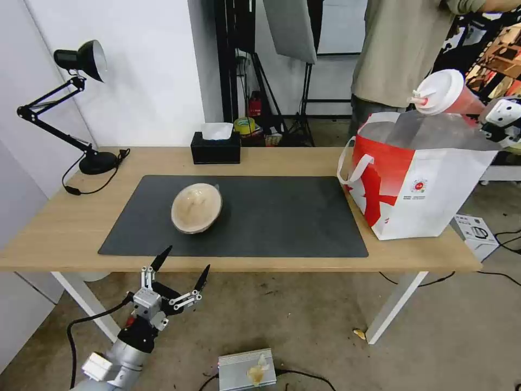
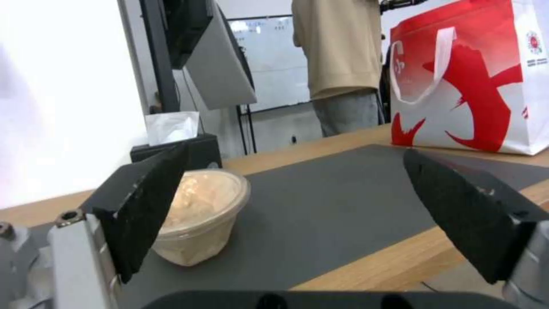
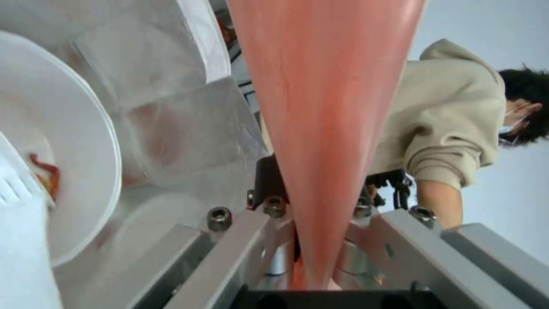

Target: Pick up the trash from the table and place it into the takeout bag.

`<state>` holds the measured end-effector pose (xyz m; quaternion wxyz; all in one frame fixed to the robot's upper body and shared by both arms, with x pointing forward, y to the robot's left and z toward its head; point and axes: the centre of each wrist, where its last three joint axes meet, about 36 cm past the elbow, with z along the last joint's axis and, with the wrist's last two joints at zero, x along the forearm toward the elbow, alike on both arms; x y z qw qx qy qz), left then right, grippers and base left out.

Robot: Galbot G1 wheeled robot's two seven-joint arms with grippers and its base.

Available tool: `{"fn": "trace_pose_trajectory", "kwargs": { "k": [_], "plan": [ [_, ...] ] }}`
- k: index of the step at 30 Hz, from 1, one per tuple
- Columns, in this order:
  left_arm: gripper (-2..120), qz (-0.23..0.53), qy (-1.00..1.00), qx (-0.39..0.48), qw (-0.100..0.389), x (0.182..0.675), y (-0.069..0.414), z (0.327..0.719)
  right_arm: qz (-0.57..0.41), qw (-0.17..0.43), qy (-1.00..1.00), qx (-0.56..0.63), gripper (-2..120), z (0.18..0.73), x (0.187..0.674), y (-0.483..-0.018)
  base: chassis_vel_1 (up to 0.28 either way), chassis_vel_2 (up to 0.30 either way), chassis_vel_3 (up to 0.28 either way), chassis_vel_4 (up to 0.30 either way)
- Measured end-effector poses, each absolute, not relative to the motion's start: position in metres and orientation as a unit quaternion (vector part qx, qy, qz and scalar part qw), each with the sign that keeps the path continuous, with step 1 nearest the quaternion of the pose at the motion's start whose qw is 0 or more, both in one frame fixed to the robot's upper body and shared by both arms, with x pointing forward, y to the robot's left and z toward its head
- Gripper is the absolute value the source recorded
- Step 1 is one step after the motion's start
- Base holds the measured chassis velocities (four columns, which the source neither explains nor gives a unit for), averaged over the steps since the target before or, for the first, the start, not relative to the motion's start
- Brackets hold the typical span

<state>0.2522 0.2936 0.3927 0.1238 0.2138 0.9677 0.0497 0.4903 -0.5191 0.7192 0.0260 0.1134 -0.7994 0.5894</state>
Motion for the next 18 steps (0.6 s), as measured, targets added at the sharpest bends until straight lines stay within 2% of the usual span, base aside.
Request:
{"fn": "trace_pose_trajectory", "kwargs": {
  "k": [18],
  "plan": [
    [100,0.041,0.968,0.216,0.119,0.249,0.285,0.385,0.595,0.032,-0.797,0.101,4,0.673,0.516,-0.516,0.000,0.000,0.000,0.000]
  ]
}}
